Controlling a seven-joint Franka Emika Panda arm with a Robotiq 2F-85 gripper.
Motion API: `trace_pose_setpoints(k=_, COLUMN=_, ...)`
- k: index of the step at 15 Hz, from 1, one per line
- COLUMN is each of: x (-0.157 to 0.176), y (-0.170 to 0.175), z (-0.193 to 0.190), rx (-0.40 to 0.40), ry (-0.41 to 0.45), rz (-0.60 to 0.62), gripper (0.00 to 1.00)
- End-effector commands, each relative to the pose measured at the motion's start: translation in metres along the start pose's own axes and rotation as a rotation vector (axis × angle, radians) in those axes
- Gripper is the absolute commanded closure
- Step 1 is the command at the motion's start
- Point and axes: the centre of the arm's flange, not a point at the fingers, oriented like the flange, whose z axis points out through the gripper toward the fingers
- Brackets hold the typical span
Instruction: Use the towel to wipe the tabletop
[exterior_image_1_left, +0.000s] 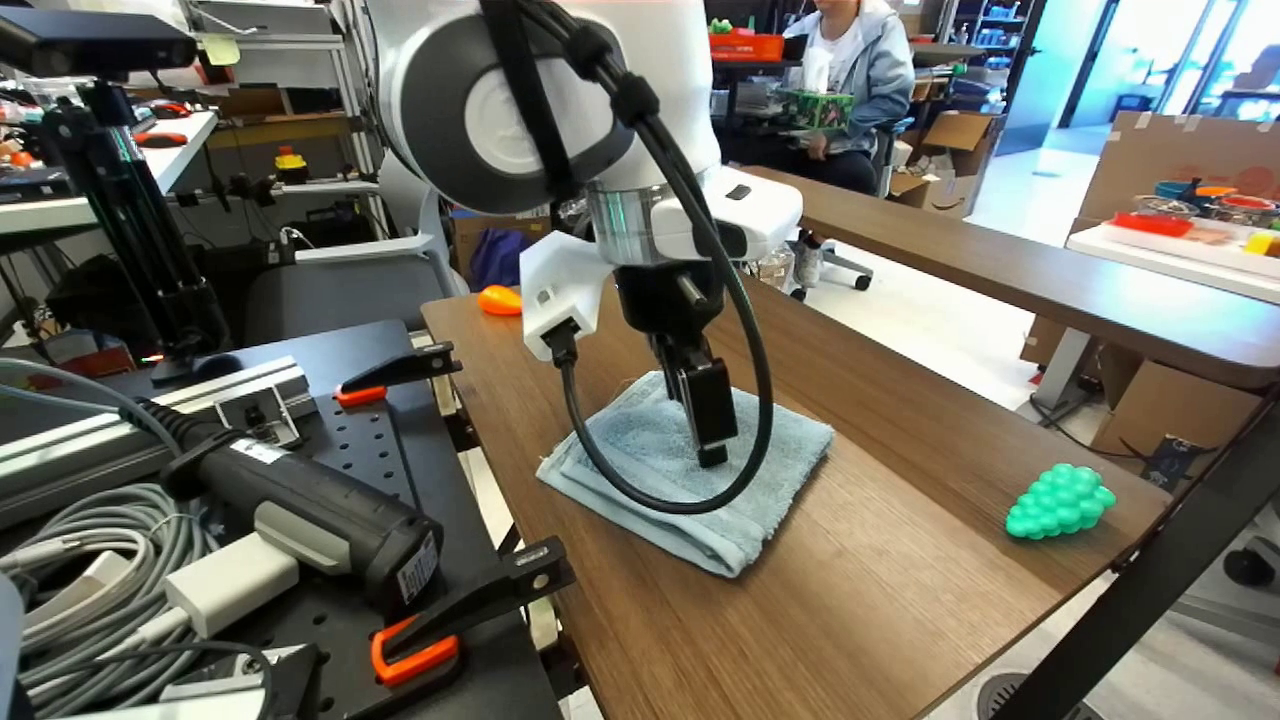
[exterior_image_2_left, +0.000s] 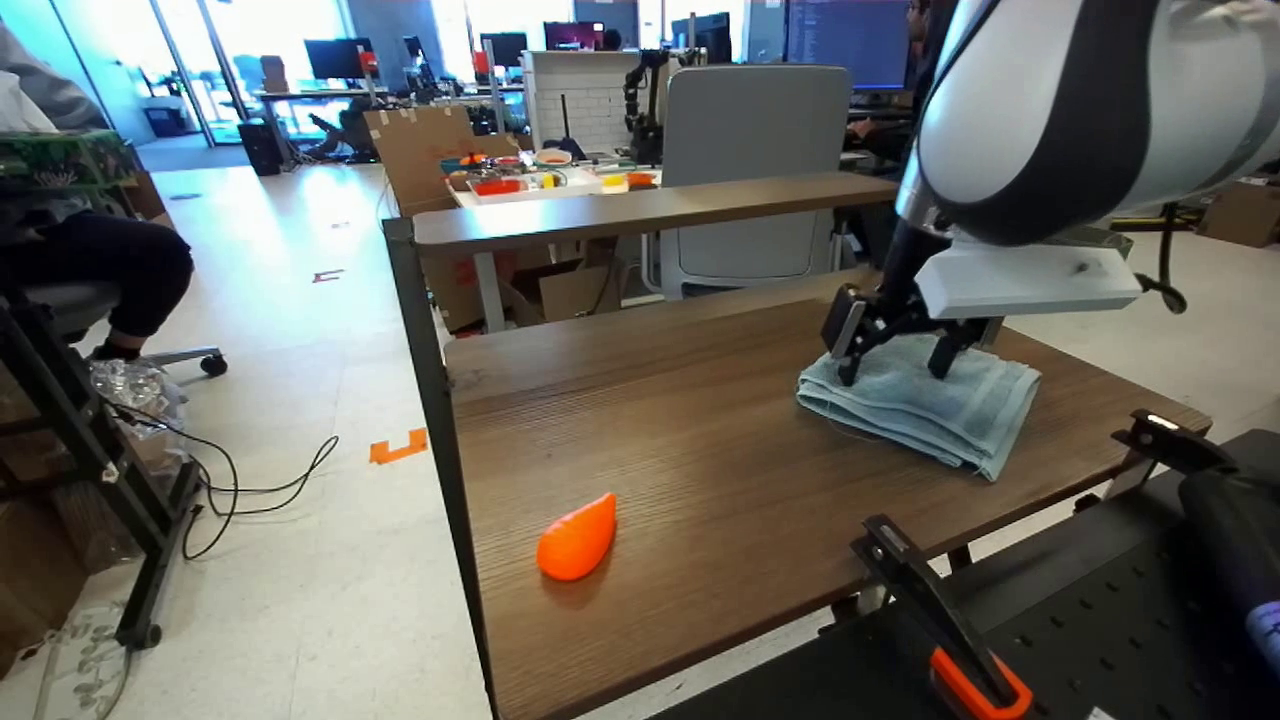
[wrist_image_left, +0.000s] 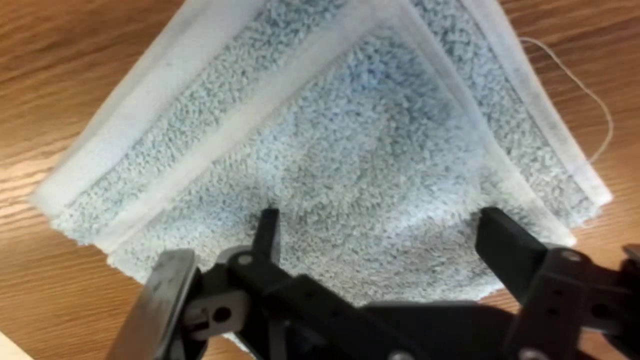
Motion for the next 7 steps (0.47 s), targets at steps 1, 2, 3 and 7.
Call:
trace_pose_setpoints(k=1, x=-0.019, y=0.031, z=-0.045, rx=0.119, ry=0.013, rz=0.019, gripper=0.0)
trace_pose_setpoints(k=2, x=-0.021, y=0.033, z=-0.051, rx=0.139, ry=0.012, rz=0.024, gripper=0.0)
trace_pose_setpoints(k=3, x=-0.021, y=0.034, z=-0.052, rx=0.144, ry=0.008, rz=0.031, gripper=0.0)
trace_pose_setpoints(k=7, x=-0.017, y=0.024, z=-0.045, rx=0.114, ry=0.009, rz=0.034, gripper=0.0)
